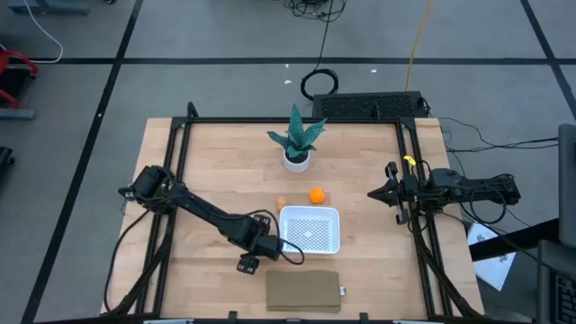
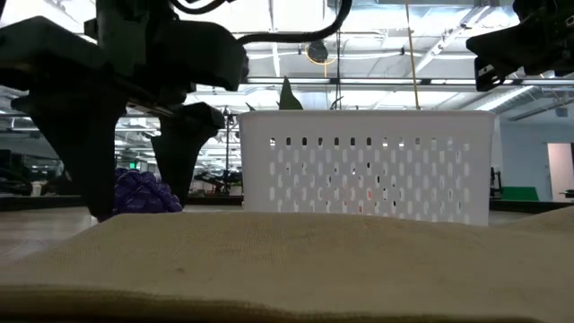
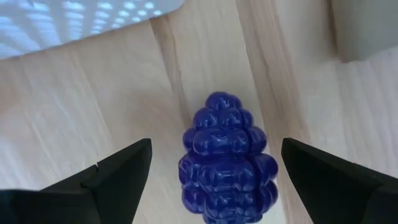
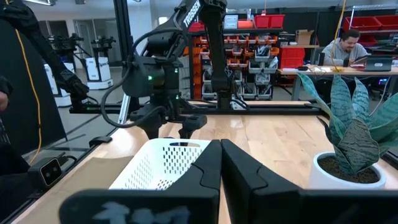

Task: Pick and placing Produce into tupperware
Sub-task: Put the purple grapes into the white bin

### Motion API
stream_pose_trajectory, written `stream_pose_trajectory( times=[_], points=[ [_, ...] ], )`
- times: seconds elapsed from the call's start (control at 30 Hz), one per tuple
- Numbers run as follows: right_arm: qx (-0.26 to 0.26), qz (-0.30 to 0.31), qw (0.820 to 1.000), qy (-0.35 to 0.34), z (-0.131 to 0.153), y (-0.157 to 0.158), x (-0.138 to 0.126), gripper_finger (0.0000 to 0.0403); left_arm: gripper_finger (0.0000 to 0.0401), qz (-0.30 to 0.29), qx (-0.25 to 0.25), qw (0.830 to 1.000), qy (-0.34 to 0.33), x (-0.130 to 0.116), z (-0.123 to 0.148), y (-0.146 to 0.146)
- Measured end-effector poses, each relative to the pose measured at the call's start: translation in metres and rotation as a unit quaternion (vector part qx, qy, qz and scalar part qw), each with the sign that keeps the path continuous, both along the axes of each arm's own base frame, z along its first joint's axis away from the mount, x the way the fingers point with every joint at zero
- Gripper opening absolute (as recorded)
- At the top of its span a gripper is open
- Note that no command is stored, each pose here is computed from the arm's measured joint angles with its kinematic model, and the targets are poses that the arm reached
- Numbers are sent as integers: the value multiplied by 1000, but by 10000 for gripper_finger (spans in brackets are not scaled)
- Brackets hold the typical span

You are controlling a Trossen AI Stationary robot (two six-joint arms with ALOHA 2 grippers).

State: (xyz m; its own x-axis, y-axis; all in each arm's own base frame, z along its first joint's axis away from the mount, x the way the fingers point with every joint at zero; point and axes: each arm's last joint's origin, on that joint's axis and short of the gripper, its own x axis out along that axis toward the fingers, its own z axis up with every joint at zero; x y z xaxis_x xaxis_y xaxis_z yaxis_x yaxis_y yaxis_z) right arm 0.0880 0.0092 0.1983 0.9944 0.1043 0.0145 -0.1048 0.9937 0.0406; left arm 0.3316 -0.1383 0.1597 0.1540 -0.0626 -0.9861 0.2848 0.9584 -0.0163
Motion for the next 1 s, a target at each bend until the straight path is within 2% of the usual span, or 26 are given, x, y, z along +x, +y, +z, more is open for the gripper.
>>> stream_pose_trajectory(
  times=[0.4,0.87,1.0],
  points=[
    [0,0,1000,3,-1,0,0,0,353,1,-7,1000,9,-1,0,0],
    [0,0,1000,3,-1,0,0,0,216,-2,-7,1000,8,-1,0,0],
    [0,0,1000,3,-1,0,0,0,193,-2,-9,1000,13,-2,0,0]
  ],
)
